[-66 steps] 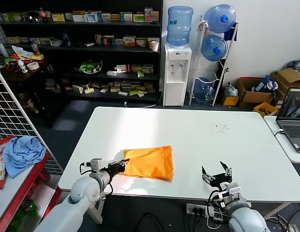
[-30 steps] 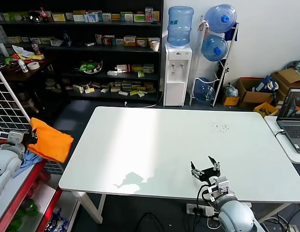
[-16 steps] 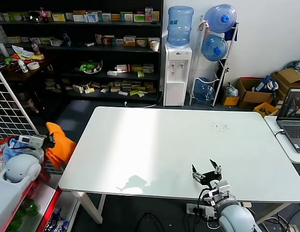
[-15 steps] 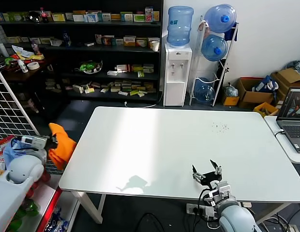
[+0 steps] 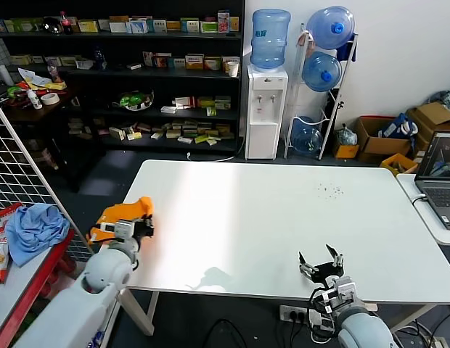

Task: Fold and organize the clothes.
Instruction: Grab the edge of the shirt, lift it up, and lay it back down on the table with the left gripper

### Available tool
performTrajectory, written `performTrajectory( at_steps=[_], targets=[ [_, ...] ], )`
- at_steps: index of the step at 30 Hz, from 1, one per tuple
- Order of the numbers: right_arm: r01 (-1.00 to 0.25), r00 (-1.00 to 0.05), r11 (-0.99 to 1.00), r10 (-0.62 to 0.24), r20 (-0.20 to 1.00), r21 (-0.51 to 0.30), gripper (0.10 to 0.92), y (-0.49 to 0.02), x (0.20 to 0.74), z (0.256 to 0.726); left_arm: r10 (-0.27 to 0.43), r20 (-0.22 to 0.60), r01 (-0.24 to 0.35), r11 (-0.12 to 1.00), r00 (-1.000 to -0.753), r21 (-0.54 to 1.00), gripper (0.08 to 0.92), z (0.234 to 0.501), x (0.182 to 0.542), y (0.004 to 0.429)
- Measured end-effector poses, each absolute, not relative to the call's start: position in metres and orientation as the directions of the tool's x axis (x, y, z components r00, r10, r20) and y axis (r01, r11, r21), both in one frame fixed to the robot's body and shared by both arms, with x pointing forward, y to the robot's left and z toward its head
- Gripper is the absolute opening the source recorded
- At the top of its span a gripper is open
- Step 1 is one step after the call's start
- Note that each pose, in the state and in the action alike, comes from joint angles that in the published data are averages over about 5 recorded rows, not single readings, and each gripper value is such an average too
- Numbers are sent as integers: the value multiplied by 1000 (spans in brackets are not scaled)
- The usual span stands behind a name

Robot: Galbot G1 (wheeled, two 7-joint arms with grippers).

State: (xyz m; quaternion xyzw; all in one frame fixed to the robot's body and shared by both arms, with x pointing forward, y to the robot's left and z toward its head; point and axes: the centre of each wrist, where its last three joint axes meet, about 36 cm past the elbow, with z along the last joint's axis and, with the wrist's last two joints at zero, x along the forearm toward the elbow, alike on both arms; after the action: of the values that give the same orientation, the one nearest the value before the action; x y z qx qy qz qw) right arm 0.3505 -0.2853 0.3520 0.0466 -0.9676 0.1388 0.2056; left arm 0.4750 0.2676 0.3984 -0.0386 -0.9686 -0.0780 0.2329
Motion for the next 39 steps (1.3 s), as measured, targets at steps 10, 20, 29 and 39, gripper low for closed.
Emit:
performTrajectory(
  at_steps=[10, 20, 29, 39],
  targets=[
    [-118, -912, 957, 1, 410, -265, 823, -300, 344, 351, 185, 448, 206, 979, -874, -2, 138, 370, 472, 161],
    [-90, -909, 955, 37, 415, -282, 823, -318, 335, 351, 319, 436, 296, 947, -842, -122, 152, 351, 458, 47],
    [-72, -910, 955, 55, 412, -288, 823, -321, 332, 353, 363, 332, 296, 926, -871, -237, 385, 337, 453, -8],
    [-68, -923, 958, 46, 382, -277, 823, -317, 331, 357, 373, 147, 311, 893, -916, -326, 671, 344, 437, -10]
  ],
)
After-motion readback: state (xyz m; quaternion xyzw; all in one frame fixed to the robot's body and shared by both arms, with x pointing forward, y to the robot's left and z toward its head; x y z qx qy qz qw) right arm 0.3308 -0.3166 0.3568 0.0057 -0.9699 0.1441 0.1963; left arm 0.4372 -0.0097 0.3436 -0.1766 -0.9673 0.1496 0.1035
